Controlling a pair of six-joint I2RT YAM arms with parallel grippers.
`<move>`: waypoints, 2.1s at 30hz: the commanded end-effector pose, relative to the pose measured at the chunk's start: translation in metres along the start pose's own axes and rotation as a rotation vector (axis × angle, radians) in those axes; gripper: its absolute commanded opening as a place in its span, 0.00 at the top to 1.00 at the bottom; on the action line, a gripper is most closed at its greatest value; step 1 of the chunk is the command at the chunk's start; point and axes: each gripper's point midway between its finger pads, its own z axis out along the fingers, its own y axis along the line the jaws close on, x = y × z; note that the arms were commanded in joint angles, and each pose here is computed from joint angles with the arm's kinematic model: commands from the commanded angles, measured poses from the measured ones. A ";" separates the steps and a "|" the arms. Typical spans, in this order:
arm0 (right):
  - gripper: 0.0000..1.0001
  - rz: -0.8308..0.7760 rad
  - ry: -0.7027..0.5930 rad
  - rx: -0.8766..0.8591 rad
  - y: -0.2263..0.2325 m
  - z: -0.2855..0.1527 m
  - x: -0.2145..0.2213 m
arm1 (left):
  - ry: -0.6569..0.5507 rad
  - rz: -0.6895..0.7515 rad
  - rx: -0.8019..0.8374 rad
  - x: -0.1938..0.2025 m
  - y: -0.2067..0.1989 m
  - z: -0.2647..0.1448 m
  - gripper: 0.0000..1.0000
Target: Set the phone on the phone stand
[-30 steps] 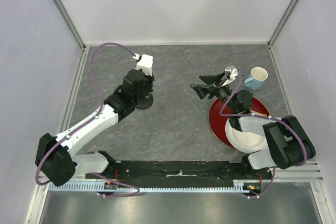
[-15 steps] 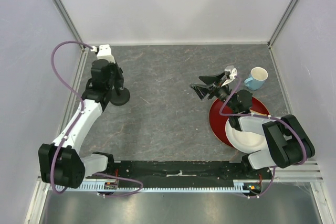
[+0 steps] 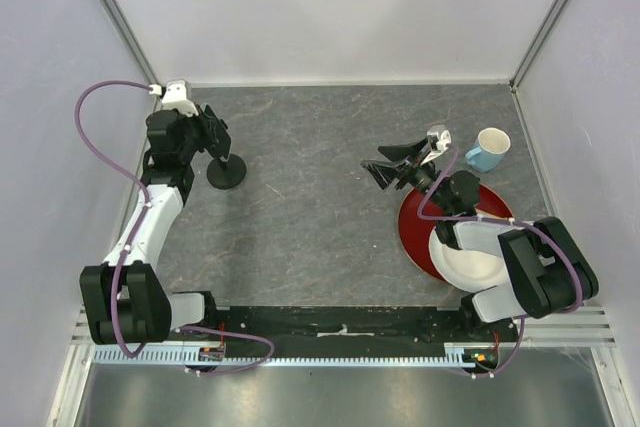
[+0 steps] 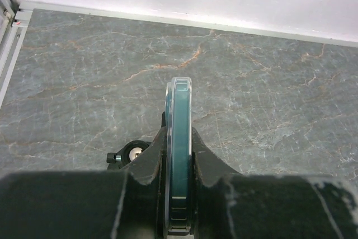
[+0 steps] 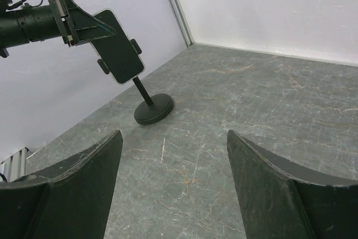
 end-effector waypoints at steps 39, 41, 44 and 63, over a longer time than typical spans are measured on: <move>0.17 -0.034 -0.063 -0.067 0.009 0.009 -0.019 | -0.123 -0.068 0.042 -0.050 -0.022 0.000 0.15; 0.17 -0.033 -0.061 -0.064 0.008 0.010 -0.019 | -0.130 -0.078 0.045 -0.052 -0.024 -0.004 0.14; 0.17 -0.032 -0.059 -0.063 0.008 0.010 -0.018 | -0.157 -0.089 0.040 -0.058 -0.024 -0.015 0.12; 0.10 0.016 -0.134 0.968 -0.124 -0.080 -0.051 | -0.383 0.279 0.531 -0.083 -0.193 -0.127 0.30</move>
